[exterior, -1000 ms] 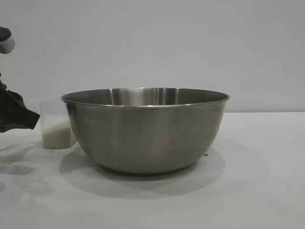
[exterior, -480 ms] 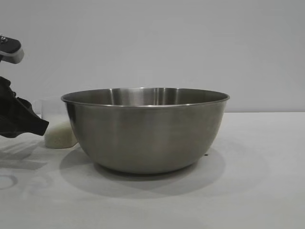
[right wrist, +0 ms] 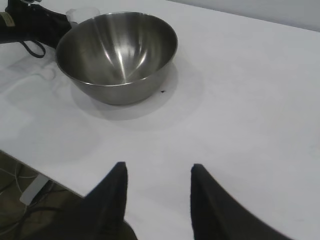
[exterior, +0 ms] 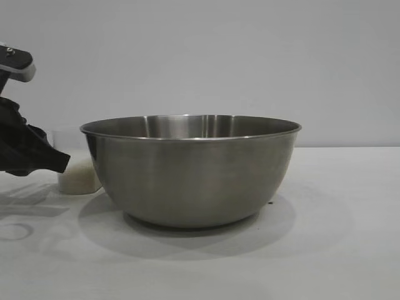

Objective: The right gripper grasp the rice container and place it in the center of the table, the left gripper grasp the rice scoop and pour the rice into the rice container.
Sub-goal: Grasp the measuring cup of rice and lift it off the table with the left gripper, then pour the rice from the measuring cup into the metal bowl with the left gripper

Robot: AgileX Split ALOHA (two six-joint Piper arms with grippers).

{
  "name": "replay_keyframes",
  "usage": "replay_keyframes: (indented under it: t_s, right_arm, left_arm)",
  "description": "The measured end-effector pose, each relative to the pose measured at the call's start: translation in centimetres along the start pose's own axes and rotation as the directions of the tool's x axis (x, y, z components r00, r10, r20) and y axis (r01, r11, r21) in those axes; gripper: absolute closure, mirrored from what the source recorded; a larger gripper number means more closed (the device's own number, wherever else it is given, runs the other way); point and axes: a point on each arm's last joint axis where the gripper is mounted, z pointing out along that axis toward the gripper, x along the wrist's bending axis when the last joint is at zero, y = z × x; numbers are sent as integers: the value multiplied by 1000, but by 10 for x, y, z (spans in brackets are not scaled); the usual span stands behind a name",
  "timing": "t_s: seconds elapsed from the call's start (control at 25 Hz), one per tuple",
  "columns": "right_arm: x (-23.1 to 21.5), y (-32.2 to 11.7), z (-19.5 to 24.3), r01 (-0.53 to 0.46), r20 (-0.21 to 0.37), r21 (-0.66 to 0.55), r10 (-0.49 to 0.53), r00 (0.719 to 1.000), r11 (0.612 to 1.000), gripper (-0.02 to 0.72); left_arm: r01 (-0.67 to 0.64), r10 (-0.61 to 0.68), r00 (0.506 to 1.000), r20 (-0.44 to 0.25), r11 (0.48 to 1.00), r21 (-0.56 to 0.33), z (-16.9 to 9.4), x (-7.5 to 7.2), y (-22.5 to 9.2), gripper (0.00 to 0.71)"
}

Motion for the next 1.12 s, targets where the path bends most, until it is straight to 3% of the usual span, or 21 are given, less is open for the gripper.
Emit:
replay_keyframes:
  t_s: [0.12,0.2,0.32,0.52,0.72,0.92,1.0,1.12]
  right_arm:
    - [0,0,0,-1,-1,0,1,1000,1000,452]
    - [0,0,0,-1,-1,0,1,1000,1000,452]
    - [0,0,0,-1,-1,0,1,1000,1000,452]
    - [0,0,0,-1,-1,0,1,1000,1000,452]
    - [0,0,0,-1,-1,0,1,1000,1000,452]
    - [0,0,0,-1,-1,0,1,1000,1000,452]
    - [0,0,0,-1,-1,0,1,1000,1000,452]
    - [0,0,0,-1,-1,0,1,1000,1000,452]
  left_arm:
    - [5,-5,1000,-5,1000,-18,4,0,4,506]
    - [-2,2,1000,-1,999,-33,7,-1,8,619]
    - [-51,52,999,10,997,-60,12,-3,13,710]
    - [-225,227,974,15,969,-101,15,-5,21,710]
    - [-435,440,898,-27,876,-209,6,-2,55,710]
    - [-621,627,769,-122,688,-375,-15,-1,103,710]
    - [-720,734,656,-178,537,-441,-25,-5,118,710]
    - [-836,877,401,-266,231,-497,-37,-16,129,710]
